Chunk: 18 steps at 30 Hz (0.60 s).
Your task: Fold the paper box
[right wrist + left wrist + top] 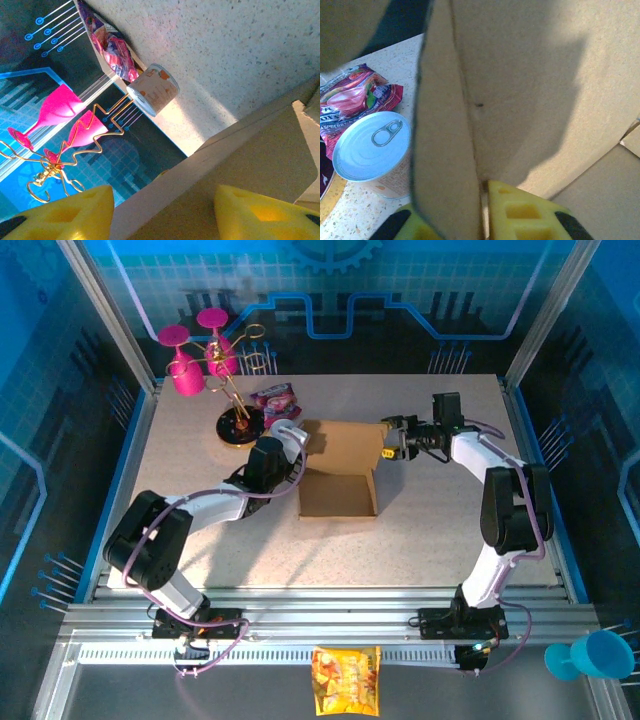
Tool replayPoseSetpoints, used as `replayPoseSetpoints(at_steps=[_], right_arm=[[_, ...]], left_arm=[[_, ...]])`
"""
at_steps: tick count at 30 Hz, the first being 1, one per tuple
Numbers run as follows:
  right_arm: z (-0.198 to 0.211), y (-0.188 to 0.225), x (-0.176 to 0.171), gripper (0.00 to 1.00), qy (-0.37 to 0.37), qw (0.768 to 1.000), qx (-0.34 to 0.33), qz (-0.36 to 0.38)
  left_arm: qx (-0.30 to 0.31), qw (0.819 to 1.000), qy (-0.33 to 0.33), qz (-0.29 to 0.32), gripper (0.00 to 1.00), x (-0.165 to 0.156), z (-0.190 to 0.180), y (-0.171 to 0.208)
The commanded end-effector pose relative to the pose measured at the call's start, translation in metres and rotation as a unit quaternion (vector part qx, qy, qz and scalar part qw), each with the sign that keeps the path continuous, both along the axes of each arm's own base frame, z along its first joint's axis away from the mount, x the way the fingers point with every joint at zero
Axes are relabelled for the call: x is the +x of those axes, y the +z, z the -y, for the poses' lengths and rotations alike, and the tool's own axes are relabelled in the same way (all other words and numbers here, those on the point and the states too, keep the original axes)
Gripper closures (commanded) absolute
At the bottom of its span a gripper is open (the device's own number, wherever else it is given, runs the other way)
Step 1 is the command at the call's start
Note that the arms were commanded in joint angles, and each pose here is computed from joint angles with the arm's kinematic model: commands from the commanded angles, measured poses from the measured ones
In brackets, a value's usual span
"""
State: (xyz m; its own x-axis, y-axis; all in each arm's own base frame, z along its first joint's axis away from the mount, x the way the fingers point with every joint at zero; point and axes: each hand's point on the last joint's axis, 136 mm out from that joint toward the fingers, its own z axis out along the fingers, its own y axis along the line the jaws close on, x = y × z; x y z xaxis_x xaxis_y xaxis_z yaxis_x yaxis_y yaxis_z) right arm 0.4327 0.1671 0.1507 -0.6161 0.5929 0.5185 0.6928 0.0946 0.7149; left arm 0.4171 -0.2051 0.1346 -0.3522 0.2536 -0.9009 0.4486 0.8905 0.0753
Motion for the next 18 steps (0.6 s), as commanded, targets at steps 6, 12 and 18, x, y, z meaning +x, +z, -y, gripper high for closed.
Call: replayPoseSetpoints(at_steps=[6,12,18], right_arm=[[-0.033,0.010,-0.030,0.44,0.040,0.998,0.045,-0.013],[-0.039,0.010,-0.027,0.50,0.039,0.998,0.057,-0.012],[-0.040,0.009,-0.029,0.63,0.036,0.997,0.060,-0.016]], left_arm=[[-0.048,0.997,-0.022,0.055,0.85,0.014,0.021,0.032],[-0.055,0.997,-0.025,0.054,0.84,0.014,0.024,0.033],[-0.061,0.996,-0.019,0.054,0.83,0.014,0.022,0.034]])
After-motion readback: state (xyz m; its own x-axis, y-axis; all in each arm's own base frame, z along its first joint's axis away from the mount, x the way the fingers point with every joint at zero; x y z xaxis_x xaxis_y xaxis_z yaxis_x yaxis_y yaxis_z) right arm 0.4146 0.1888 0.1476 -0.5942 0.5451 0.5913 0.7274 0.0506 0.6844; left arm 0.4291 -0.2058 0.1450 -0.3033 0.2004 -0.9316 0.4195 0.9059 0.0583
